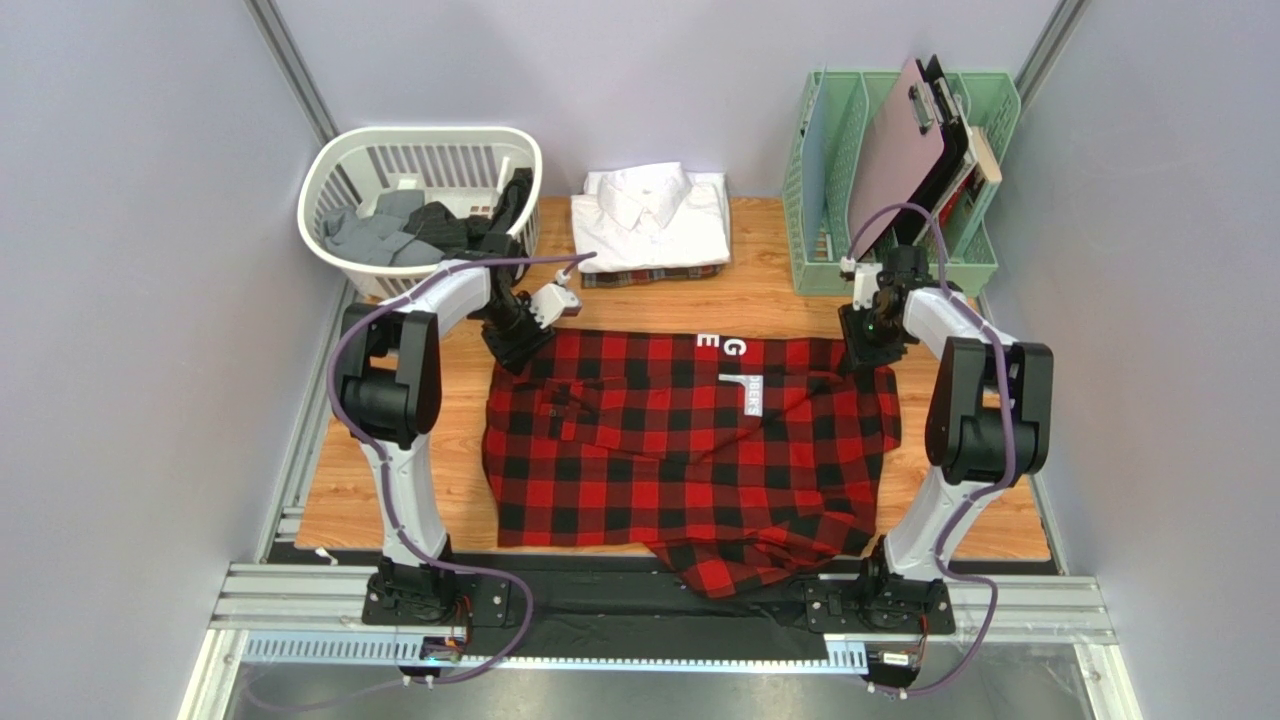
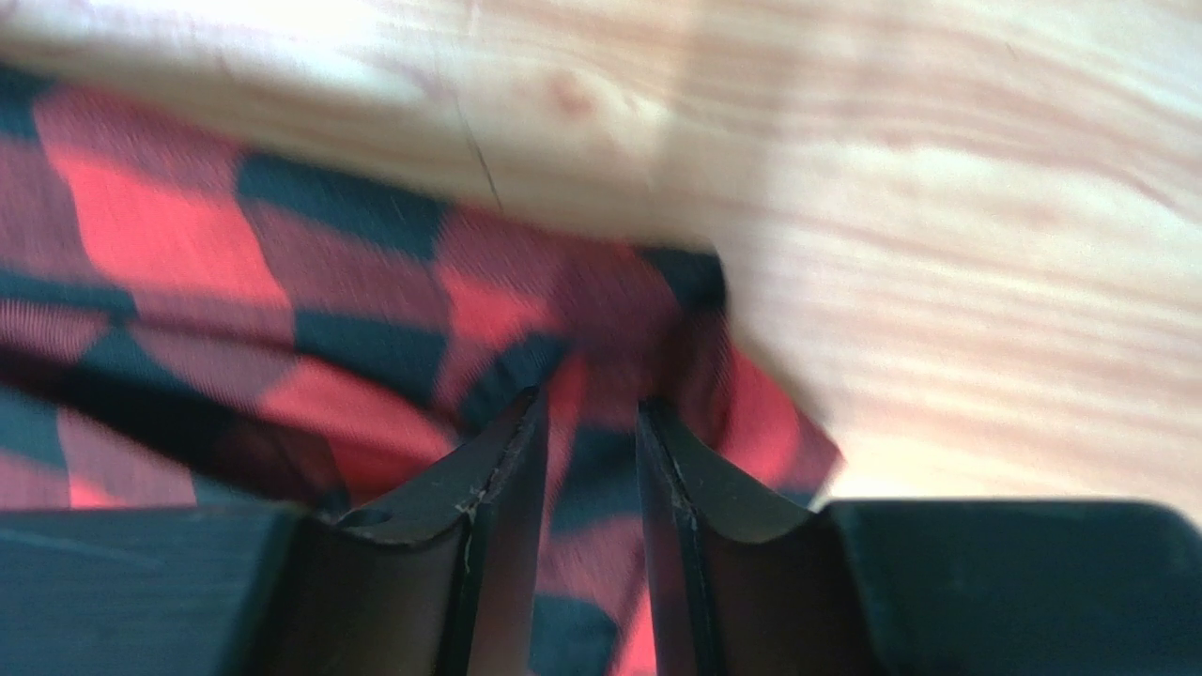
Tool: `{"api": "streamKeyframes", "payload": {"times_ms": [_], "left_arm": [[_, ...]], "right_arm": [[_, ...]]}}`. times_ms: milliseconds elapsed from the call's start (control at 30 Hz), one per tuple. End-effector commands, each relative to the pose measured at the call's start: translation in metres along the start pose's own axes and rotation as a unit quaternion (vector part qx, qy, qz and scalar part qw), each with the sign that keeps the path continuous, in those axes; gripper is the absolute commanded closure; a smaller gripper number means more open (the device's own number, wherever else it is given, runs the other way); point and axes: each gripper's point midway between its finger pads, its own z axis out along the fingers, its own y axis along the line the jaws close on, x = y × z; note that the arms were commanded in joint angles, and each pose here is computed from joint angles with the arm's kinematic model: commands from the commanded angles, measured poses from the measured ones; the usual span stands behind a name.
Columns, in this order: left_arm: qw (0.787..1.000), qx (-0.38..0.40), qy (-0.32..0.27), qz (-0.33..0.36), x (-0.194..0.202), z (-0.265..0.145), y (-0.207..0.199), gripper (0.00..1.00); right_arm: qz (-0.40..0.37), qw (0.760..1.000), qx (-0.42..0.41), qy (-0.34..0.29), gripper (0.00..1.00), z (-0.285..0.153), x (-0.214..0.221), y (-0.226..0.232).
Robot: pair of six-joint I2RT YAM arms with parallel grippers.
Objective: Fold and stack the long sleeve shirts
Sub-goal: Fold the shirt
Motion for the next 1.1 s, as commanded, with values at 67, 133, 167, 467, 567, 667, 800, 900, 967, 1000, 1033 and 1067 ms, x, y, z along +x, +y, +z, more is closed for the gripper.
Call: {"api": "streamKeyframes", "payload": {"times_ms": [67,133,167,467,567,667,800,900,967,1000,1033,1067], "left_arm": [[0.999,0.014,0.002,0.028,0.016,-0.014,-0.014,0.53],[0.999,0.015,-0.023,0.035,0.008,-0.023,-0.017,0.50],[0.998,0.021,-0.043,0.034,-0.001,-0.027,-0.020,0.49],[0.985,0.054,-0.163,0.029,-0.052,-0.076,-0.042,0.34],[0.972,0.077,-0.211,0.062,-0.070,-0.096,-0.072,0.32],[0.965,0.094,-0.217,0.115,-0.085,-0.099,-0.109,0.32],[0.949,0.142,-0.208,0.190,-0.100,-0.085,-0.174,0.32],[0.937,0.163,-0.200,0.235,-0.105,-0.068,-0.220,0.32],[0.932,0.165,-0.191,0.260,-0.103,-0.055,-0.239,0.33],[0.927,0.176,-0.182,0.275,-0.103,-0.049,-0.258,0.34],[0.926,0.178,-0.178,0.282,-0.103,-0.046,-0.266,0.34],[0.923,0.187,-0.175,0.287,-0.101,-0.044,-0.274,0.34]], "right_arm": [[-0.013,0.997,-0.062,-0.051,0.62,-0.051,-0.008,0.010],[-0.022,0.994,-0.076,-0.070,0.58,-0.059,-0.013,0.016],[-0.026,0.992,-0.081,-0.089,0.58,-0.063,-0.021,0.018],[-0.033,0.990,-0.074,-0.115,0.58,-0.041,-0.051,0.009],[-0.048,0.989,-0.074,-0.117,0.57,-0.033,-0.052,0.006],[-0.066,0.987,-0.077,-0.128,0.55,-0.028,-0.058,0.006],[-0.076,0.985,-0.073,-0.139,0.54,-0.021,-0.066,0.003],[-0.077,0.983,-0.077,-0.146,0.57,-0.016,-0.073,0.004],[-0.073,0.984,-0.079,-0.143,0.59,-0.011,-0.076,0.004],[-0.072,0.984,-0.080,-0.141,0.59,-0.010,-0.077,0.004],[-0.071,0.985,-0.081,-0.137,0.59,-0.007,-0.076,0.004],[-0.071,0.985,-0.080,-0.136,0.59,-0.006,-0.075,0.003]]}}
